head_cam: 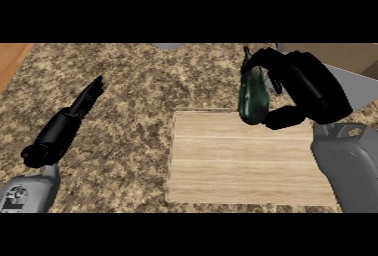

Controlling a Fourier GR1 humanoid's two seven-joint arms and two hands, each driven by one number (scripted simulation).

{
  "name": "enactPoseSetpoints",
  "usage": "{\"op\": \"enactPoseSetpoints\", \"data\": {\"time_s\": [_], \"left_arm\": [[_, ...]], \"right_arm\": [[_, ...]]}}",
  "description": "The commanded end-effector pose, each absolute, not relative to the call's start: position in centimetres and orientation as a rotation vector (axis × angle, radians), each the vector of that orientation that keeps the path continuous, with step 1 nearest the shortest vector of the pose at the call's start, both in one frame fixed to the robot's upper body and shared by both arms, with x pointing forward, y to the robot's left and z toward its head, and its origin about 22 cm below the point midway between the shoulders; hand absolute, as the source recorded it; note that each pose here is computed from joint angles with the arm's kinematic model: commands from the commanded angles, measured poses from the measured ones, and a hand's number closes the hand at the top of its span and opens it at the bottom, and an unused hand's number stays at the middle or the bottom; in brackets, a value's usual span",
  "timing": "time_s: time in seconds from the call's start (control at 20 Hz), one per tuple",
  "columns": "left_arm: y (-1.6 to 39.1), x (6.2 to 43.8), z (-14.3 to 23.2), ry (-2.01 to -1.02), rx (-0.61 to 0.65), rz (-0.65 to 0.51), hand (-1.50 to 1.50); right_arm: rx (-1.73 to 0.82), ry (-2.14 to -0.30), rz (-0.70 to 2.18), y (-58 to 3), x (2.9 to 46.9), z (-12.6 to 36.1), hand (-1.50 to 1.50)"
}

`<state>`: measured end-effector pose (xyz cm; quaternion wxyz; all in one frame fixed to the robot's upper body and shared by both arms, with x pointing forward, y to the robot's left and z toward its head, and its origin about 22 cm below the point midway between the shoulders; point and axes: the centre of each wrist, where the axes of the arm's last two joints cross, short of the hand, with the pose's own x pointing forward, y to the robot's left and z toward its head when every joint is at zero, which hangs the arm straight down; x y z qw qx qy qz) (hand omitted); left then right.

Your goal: Pick the eggplant from the tray and place it in the cardboard box

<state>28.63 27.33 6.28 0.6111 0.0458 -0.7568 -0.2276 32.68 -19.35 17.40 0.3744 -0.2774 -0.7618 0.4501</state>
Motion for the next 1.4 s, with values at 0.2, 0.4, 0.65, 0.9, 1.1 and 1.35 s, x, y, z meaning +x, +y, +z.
{"op": "enactPoseSetpoints", "data": {"time_s": [0.2,0.4,0.65,0.9,1.1,1.35], "left_arm": [[26.3,28.8,7.0,-1.755,0.086,-0.558,0.00],[25.1,29.7,7.0,-1.758,0.082,-0.540,0.00],[27.0,29.7,6.9,-1.756,0.073,-0.549,0.00],[24.7,30.2,8.1,-1.770,0.063,-0.569,0.00],[24.2,30.0,8.3,-1.767,0.059,-0.582,0.00],[25.9,30.8,7.1,-1.784,0.051,-0.554,0.00]], "right_arm": [[-0.847,-1.844,0.816,-25.5,38.0,21.1,1.50],[-0.869,-1.803,0.793,-28.7,40.4,21.8,1.50],[-0.981,-1.618,0.977,-33.4,41.9,21.7,1.50],[-0.869,-1.358,1.105,-35.2,42.9,19.4,1.50],[-0.807,-1.326,1.172,-39.1,42.5,19.4,1.50],[-0.791,-1.112,1.279,-39.4,42.8,17.1,1.50]]}}
